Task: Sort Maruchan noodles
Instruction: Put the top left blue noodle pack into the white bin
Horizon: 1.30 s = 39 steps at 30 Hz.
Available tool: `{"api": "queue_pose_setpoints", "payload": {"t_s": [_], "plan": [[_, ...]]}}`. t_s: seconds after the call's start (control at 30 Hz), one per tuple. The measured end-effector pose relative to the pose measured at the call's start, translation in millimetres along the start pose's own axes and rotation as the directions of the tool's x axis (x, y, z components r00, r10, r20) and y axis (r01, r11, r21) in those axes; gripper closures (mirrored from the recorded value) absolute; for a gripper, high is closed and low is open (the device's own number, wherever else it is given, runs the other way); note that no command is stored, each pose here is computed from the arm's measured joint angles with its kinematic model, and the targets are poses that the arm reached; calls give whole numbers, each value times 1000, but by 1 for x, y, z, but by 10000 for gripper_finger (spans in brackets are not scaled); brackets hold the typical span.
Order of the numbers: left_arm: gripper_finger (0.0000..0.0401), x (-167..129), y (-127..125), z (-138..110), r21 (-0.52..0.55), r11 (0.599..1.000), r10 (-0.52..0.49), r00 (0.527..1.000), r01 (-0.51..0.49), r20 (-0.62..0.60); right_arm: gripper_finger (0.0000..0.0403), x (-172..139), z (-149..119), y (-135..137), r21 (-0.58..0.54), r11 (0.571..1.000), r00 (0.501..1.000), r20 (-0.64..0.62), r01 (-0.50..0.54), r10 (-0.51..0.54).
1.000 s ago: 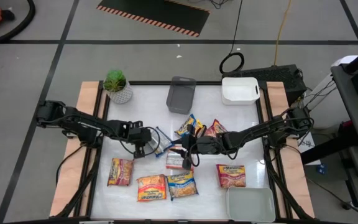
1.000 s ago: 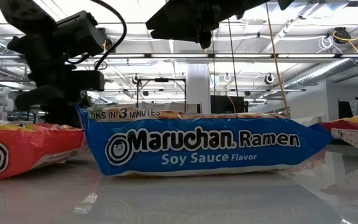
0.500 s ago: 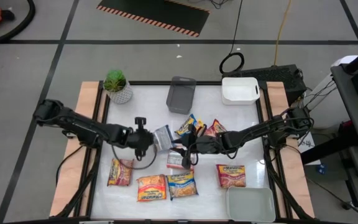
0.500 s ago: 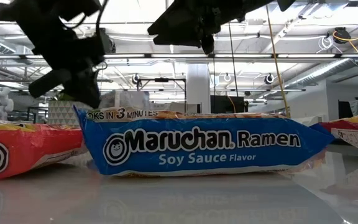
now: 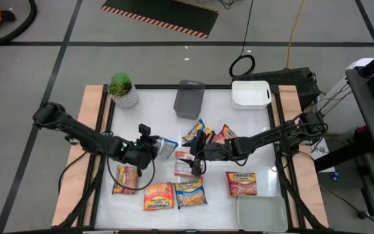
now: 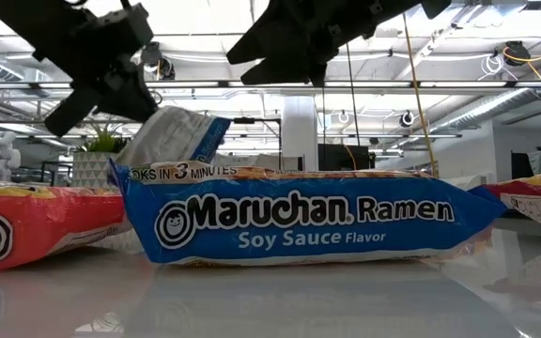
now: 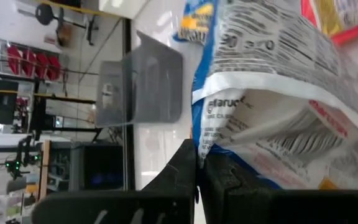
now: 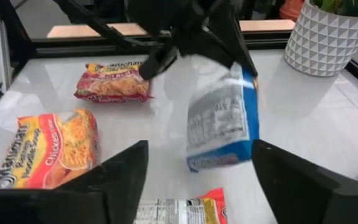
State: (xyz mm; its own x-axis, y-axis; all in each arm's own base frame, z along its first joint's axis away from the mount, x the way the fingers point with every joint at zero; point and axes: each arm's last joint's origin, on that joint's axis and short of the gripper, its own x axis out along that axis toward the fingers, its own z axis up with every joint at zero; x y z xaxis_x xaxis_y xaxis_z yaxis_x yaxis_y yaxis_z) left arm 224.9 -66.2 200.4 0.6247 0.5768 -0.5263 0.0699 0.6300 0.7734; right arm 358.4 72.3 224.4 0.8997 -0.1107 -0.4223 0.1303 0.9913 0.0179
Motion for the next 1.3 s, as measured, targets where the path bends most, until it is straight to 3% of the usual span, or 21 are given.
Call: {"api": "queue_pose_setpoints", "payload": {"t_s": [0.3,0.47,0.63,0.8,1.07,1.3], "plan": [[397,-14,14,7,-117,983,146,987,-138,64,88,1,0,-4,3,998,998,4,65,-65],[397,-23,25,6,-202,939,289,957,-277,31,87,1,1,-6,3,993,993,19,116,-116],[397,-34,30,9,-276,924,299,950,-266,86,87,0,3,-8,-17,982,982,42,187,-187],[397,-44,32,15,-307,918,305,941,-250,145,87,0,7,-7,-33,982,980,89,184,-180],[397,-51,30,21,-305,922,306,932,-239,196,87,-4,-10,-13,47,993,950,291,106,-115],[397,-50,31,21,-308,920,308,931,-240,194,87,-6,-18,-23,113,993,927,369,31,-71]]}}
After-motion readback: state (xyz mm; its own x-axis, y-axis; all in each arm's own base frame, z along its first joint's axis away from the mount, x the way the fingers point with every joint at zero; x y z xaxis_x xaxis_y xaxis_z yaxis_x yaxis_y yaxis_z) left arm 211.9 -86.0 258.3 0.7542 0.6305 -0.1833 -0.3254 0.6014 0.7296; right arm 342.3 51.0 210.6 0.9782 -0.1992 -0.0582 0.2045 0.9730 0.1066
